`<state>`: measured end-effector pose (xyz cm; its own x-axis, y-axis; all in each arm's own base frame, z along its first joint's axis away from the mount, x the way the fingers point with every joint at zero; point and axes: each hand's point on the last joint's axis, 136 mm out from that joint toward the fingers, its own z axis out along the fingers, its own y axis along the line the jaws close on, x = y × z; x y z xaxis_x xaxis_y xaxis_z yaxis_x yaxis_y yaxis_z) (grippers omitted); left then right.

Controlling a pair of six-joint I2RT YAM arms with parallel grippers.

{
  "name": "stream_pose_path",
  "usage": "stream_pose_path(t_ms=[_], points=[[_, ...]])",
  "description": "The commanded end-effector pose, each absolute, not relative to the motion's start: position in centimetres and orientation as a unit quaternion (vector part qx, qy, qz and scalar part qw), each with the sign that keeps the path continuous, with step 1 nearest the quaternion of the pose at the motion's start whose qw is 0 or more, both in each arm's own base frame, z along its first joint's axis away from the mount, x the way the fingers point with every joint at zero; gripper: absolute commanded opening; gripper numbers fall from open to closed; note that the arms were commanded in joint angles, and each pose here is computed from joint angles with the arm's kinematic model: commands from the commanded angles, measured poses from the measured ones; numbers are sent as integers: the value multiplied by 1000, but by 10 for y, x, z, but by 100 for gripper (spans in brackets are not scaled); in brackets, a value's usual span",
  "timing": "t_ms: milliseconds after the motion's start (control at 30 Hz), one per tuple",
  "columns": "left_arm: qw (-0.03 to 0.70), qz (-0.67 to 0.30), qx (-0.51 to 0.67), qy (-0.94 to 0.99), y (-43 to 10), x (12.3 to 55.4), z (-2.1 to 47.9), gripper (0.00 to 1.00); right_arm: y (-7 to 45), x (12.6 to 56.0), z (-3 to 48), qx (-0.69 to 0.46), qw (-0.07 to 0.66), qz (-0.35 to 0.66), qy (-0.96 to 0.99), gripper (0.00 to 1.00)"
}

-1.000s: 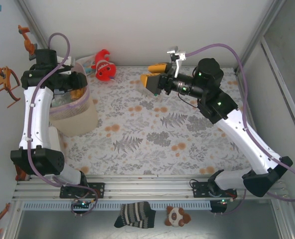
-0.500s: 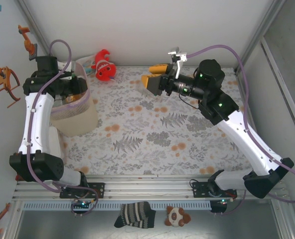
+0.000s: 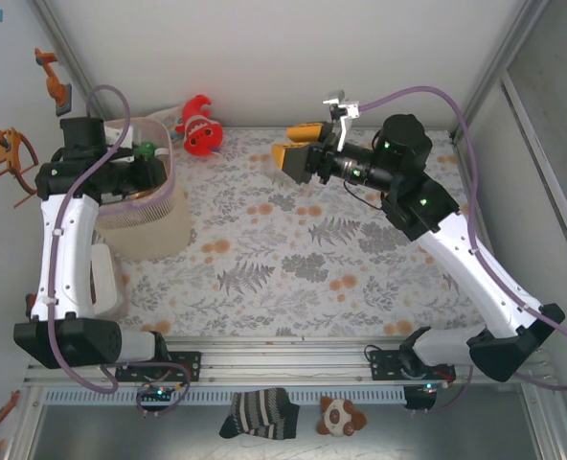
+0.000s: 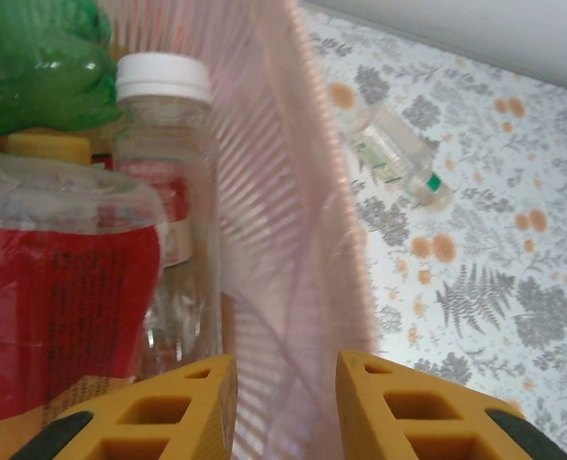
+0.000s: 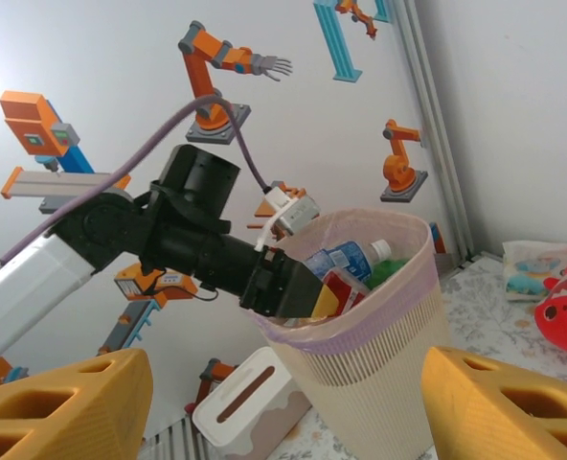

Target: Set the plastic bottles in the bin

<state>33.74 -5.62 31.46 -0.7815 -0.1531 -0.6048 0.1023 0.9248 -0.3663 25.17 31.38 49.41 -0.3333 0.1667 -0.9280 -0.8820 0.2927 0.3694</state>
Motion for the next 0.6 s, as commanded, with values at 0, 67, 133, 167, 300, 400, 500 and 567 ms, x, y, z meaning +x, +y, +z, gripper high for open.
stream_pose_path(t_ms=[0, 67, 133, 167, 300, 400, 500, 567], points=[[370, -237, 4, 898, -71, 328, 351, 32, 310, 266, 490, -256, 516, 493, 652, 73], [387, -256, 10, 886, -77, 325, 364, 32, 306, 282, 476, -237, 514, 457, 685, 73], [401, -271, 18, 875, -81, 323, 374, 32, 302, 296, 461, -223, 509, 428, 713, 73], [410, -281, 26, 867, -85, 320, 380, 33, 300, 304, 452, -218, 504, 413, 726, 73], [439, -307, 50, 843, -94, 311, 401, 33, 293, 333, 418, -205, 488, 362, 768, 73], [460, -307, 58, 831, -95, 305, 413, 34, 285, 356, 390, -206, 476, 316, 795, 73], [474, -304, 62, 824, -94, 299, 420, 35, 279, 377, 363, -211, 460, 277, 817, 73], [478, -302, 62, 823, -93, 297, 420, 35, 277, 390, 347, -222, 451, 255, 826, 73]])
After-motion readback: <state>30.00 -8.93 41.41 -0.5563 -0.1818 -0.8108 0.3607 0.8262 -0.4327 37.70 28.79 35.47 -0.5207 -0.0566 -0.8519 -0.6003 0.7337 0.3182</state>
